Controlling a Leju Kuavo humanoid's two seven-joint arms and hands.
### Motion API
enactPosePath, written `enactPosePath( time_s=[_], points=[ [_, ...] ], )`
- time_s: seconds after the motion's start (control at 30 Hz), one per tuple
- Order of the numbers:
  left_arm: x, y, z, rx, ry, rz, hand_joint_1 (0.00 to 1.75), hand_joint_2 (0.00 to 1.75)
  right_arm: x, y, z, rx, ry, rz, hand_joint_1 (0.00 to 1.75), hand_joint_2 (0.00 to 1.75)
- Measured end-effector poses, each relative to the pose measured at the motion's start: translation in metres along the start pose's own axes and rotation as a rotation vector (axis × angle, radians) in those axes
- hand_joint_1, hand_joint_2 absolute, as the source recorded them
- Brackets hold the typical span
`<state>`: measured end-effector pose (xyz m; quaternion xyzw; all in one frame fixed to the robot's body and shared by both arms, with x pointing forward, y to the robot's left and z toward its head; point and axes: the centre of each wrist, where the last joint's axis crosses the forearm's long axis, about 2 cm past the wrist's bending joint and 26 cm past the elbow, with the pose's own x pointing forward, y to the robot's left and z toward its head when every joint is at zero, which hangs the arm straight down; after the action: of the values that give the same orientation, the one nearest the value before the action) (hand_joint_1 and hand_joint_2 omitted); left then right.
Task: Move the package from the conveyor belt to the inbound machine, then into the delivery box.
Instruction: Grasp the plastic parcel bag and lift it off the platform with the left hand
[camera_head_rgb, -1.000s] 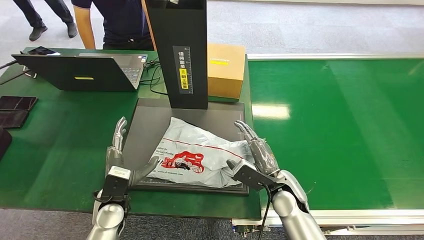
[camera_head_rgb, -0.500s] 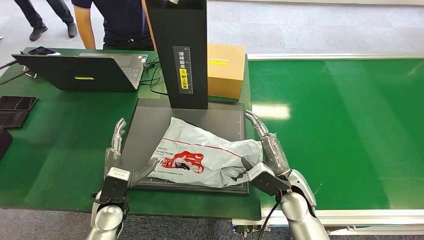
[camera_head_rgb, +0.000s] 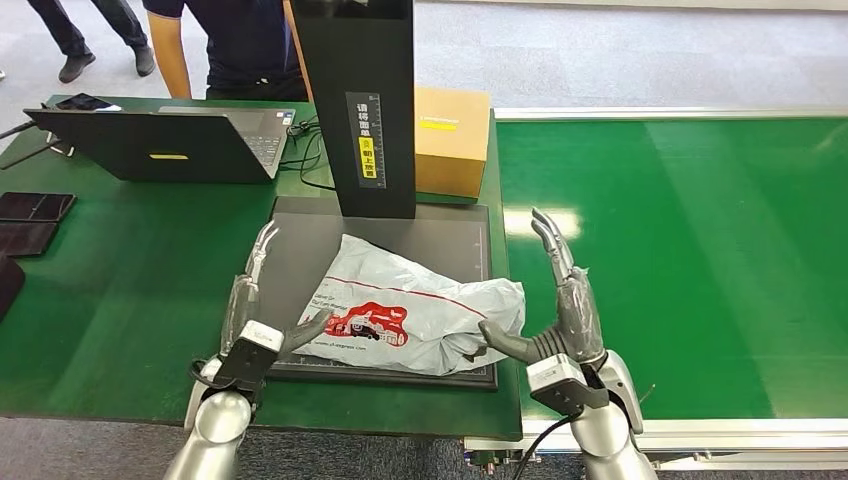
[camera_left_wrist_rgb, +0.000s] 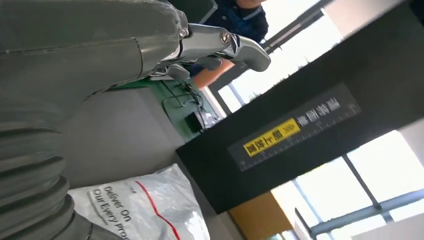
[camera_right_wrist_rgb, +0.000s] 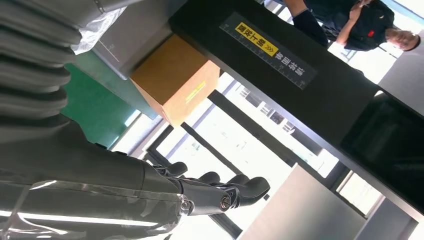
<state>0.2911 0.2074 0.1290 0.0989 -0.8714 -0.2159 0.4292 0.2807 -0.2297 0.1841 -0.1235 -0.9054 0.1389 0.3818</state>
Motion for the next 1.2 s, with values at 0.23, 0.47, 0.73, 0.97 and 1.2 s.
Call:
enactPosePath(
  time_s=[0.23,0.47,0.73,0.97,1.2],
  points=[
    [0.001,0.0,-0.021,-0.154,-0.034,-0.042,0.0,1.75,0.002,-0.001,0.002,-0.007,-0.006,-0.005,0.0,1.75],
    [0.001,-0.006,-0.038,-0.333,-0.044,-0.077,0.0,1.75,0.003,-0.001,0.003,-0.014,-0.012,-0.009,0.0,1.75],
    [-0.002,-0.01,-0.043,-0.445,-0.035,-0.088,0.0,1.75,0.003,-0.001,0.004,-0.018,-0.008,-0.015,0.0,1.75],
    [-0.016,-0.012,-0.047,-0.649,0.004,-0.059,0.0,1.75,0.002,-0.002,0.005,-0.034,-0.015,-0.039,0.0,1.75],
    [-0.034,0.003,-0.036,-0.841,0.061,0.004,0.0,1.75,0.0,-0.002,0.003,-0.056,-0.014,-0.063,0.0,1.75]
  ],
)
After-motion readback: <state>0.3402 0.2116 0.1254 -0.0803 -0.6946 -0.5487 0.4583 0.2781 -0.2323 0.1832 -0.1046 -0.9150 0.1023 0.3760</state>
